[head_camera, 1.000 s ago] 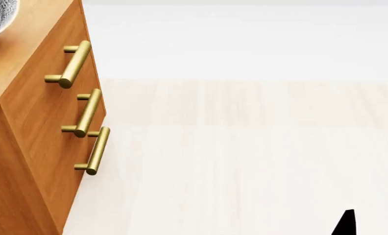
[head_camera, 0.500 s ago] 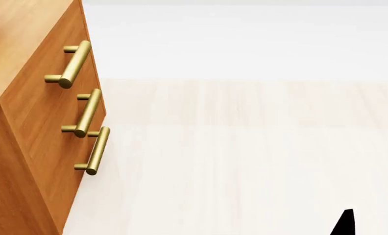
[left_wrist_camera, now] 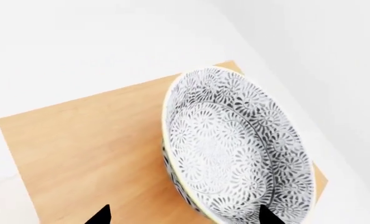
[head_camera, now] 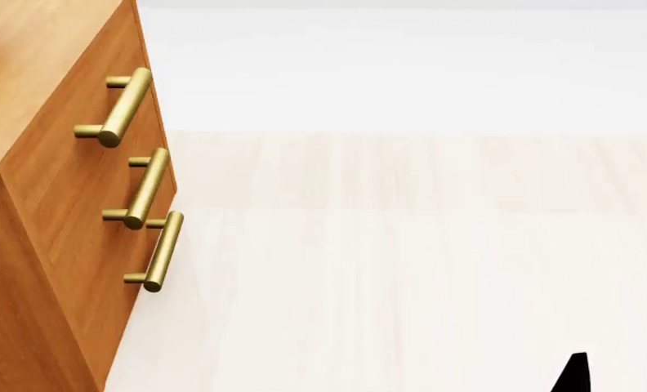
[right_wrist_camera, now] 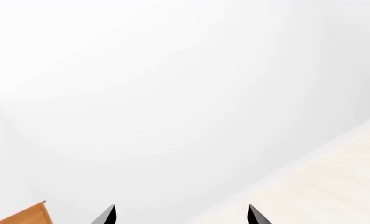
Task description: Put the bowl on top of the cabinet.
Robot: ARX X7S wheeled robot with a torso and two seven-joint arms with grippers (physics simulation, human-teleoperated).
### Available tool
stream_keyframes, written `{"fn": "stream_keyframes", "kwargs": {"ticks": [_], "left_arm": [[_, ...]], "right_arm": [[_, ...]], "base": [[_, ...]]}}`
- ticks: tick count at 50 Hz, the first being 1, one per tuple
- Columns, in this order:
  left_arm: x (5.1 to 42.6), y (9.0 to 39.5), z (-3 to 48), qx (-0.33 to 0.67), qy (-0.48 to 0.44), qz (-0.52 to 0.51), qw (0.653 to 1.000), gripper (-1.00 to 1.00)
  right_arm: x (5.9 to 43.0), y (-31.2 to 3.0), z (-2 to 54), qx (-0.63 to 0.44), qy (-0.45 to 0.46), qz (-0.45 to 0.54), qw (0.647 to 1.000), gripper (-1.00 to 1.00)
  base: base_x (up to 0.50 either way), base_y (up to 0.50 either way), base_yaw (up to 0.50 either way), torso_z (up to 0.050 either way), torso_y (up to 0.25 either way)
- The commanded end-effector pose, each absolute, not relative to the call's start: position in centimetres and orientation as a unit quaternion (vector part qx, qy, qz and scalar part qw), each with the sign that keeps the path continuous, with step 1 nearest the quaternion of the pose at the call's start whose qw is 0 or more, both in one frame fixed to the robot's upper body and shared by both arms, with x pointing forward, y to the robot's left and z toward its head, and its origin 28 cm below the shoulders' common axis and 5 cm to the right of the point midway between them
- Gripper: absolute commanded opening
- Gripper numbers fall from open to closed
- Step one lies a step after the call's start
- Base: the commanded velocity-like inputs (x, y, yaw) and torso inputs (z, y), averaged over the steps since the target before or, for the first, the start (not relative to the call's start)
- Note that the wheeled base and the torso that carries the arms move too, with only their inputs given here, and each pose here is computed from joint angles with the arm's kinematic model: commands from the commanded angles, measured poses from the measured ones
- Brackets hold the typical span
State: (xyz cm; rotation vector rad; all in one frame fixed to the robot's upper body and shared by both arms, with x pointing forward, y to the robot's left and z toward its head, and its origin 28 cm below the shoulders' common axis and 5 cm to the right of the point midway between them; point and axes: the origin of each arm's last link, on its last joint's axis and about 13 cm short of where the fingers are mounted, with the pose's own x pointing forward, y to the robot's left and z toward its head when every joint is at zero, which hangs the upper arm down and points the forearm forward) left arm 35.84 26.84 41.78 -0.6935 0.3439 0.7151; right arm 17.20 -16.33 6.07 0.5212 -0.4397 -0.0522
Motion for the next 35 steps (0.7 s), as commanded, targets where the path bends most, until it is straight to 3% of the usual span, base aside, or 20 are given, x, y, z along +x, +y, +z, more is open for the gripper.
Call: {"fn": "stream_keyframes", "kwargs": {"ticks": [1, 10, 35], "left_arm": [[35.0, 26.1, 42.3, -0.311, 0.154, 0.364, 0.865, 1.0], [33.7, 25.0, 43.6, -0.209, 0.109, 0.431, 0.871, 1.0], [32.2, 23.6, 44.3, -0.174, 0.064, 0.362, 0.914, 1.0]], "right_arm": [[17.0, -16.3, 6.2, 0.256, -0.224, -0.019, 0.94, 1.0], [16.6, -16.3, 6.4, 0.258, -0.227, -0.015, 0.939, 1.0], [16.3, -16.1, 6.5, 0.253, -0.228, -0.008, 0.94, 1.0]], "base": [[0.0, 0.0, 0.0, 0.0, 0.0], [0.0, 0.0, 0.0, 0.0, 0.0], [0.0, 0.0, 0.0, 0.0, 0.0]]}}
